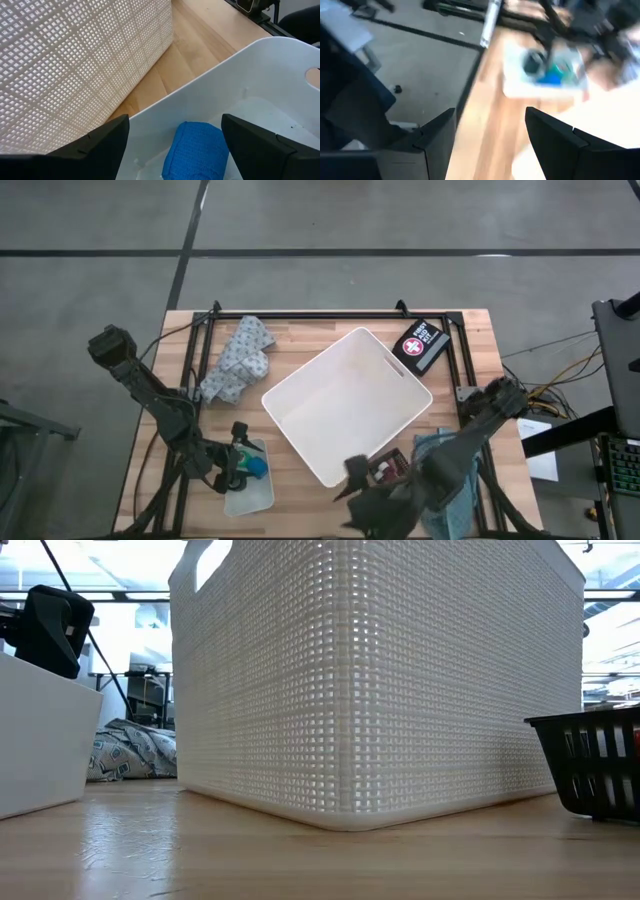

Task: Pick & place medical supplies in basket/bin
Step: Put the blue patient gown into the white laundry bin

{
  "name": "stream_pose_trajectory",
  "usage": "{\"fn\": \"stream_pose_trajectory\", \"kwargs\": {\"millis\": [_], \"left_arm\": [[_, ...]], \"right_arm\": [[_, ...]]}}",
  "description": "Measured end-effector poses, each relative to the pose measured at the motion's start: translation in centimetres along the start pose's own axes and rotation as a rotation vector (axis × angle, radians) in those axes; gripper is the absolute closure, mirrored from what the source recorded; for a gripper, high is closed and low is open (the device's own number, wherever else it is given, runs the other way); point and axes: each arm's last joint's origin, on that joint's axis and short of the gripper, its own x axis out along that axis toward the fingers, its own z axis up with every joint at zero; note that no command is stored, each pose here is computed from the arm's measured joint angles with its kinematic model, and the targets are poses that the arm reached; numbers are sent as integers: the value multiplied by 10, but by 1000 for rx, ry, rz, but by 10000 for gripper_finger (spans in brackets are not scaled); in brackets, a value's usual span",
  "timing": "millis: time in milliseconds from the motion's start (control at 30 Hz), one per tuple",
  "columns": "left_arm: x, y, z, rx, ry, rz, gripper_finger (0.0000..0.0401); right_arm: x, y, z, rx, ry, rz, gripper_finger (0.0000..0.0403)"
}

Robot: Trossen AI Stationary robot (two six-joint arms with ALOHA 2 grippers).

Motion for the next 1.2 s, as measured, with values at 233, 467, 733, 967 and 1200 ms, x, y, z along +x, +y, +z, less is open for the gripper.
{"fn": "stream_pose_trajectory", "kwargs": {"millis": [233,467,733,967,1200], "left_arm": [[0,0,0,0,0,0,79],[0,0,0,0,0,0,79],[0,0,0,0,0,0,79],[0,0,0,0,0,0,79],[0,0,0,0,0,0,79]], "right_arm": [[-54,-8,-20,301,165,-161,170],[-109,-12,-46,630,331,-308,170],[-139,1,-67,788,384,-345,170],[-129,11,-87,707,411,-397,170],[-126,3,-93,372,393,-418,170]]}}
